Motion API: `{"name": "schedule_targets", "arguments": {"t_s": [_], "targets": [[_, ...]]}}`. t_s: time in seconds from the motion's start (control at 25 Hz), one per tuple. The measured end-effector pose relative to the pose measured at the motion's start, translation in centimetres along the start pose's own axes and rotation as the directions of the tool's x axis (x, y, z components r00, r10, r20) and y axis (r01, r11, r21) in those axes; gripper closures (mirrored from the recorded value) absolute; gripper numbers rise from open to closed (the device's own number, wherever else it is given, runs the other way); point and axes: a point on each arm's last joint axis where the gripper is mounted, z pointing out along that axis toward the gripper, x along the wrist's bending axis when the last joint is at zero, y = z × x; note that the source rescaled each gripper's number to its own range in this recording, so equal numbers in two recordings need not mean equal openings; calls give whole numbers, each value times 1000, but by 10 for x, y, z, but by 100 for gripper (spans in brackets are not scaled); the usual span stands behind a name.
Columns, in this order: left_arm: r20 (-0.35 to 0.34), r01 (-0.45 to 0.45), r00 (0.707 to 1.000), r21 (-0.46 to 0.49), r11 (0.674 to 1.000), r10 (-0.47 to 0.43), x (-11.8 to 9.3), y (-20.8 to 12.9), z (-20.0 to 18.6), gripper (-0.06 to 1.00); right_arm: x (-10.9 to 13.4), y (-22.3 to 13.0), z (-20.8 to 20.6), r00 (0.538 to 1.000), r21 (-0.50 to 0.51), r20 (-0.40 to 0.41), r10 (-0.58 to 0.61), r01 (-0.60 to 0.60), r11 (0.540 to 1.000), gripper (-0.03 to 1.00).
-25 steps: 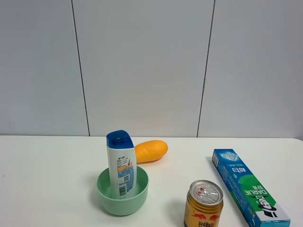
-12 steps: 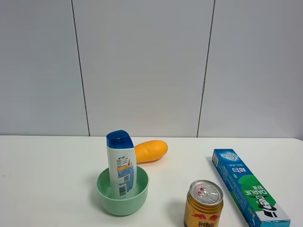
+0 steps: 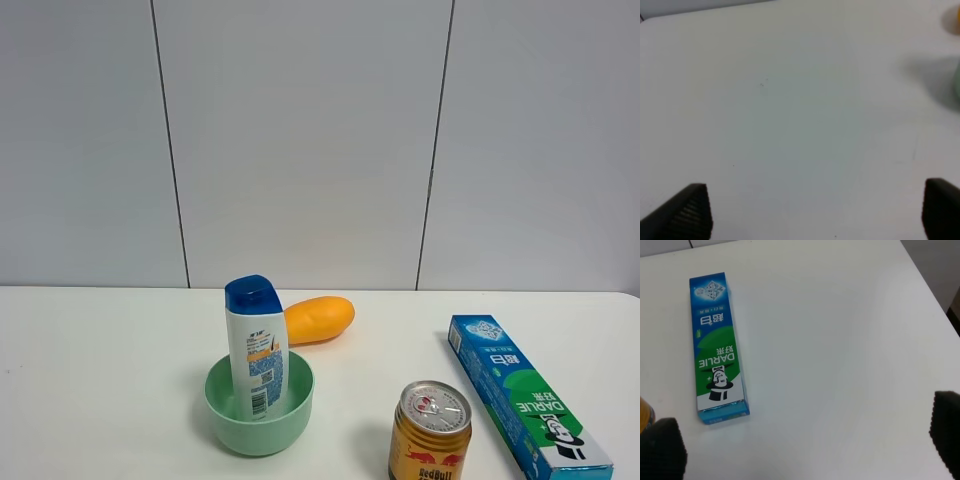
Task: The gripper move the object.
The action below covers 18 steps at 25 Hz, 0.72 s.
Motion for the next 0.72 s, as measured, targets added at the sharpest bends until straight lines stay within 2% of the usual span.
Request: {"name": "schedule_targets", "arguments": {"t_s": [0.72], "targets": [[1,0,1000,0,1000,0,0,0,0,13,0,0,0,1000,0,0,0,0,1000,-3]]}}
